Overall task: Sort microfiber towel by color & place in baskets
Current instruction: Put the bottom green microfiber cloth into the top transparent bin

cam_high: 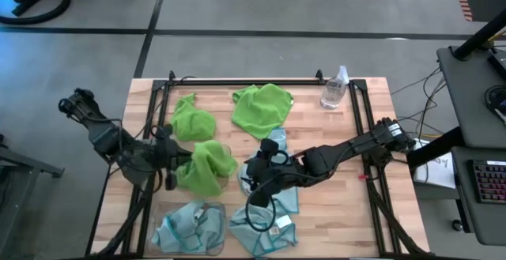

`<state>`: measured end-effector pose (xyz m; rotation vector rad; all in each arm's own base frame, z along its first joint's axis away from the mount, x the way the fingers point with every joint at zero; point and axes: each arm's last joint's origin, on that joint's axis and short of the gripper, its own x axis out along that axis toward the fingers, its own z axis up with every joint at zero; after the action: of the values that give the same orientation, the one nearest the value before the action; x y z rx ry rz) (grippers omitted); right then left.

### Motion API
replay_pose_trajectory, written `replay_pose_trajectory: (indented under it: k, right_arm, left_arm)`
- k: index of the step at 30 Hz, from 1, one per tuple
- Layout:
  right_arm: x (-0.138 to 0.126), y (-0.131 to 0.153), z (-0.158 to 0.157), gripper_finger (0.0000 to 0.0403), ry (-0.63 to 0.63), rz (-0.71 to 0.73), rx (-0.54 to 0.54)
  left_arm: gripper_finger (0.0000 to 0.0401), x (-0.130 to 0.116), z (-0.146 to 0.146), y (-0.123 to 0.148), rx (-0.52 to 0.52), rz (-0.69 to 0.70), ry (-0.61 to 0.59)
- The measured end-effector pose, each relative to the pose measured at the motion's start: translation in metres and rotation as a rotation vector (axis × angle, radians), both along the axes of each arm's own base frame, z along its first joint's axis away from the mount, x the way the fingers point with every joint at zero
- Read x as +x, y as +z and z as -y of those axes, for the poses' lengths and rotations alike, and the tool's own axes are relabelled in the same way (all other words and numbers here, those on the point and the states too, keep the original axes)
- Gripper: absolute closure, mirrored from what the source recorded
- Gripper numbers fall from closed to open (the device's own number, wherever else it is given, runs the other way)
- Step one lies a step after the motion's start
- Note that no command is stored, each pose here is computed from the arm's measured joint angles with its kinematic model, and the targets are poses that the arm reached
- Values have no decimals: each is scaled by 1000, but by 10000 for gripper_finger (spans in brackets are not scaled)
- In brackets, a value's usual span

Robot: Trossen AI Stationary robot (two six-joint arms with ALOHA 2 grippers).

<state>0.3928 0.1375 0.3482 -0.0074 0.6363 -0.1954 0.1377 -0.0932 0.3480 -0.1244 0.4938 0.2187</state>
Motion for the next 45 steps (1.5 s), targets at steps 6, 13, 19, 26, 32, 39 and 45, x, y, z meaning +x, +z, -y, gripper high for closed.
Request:
replay_pose_trajectory:
  k: [6,13,19,26,32,39,45]
  right_arm:
    - [-4,-5,2,182,-34,-54,18]
    - [-5,-5,2,182,-43,-57,26]
    - [-5,-5,2,183,-42,-58,26]
    - [-5,-5,2,183,-60,-54,48]
    - [-5,-5,2,183,-60,-54,53]
    - [-5,-5,2,183,-57,-56,55]
    - [-5,-5,2,183,-57,-56,55]
  left_arm:
    - [401,-21,-15,-12,-90,-155,96]
    - [401,-44,-35,-24,-83,-318,299]
    - [401,-52,-39,-27,-142,-427,343]
    - [401,-47,-31,-29,-242,-481,306]
    - [401,-26,-12,-31,-234,-441,205]
    - [395,-12,4,-41,-230,-528,147]
    - [354,-8,10,-46,-251,-601,126]
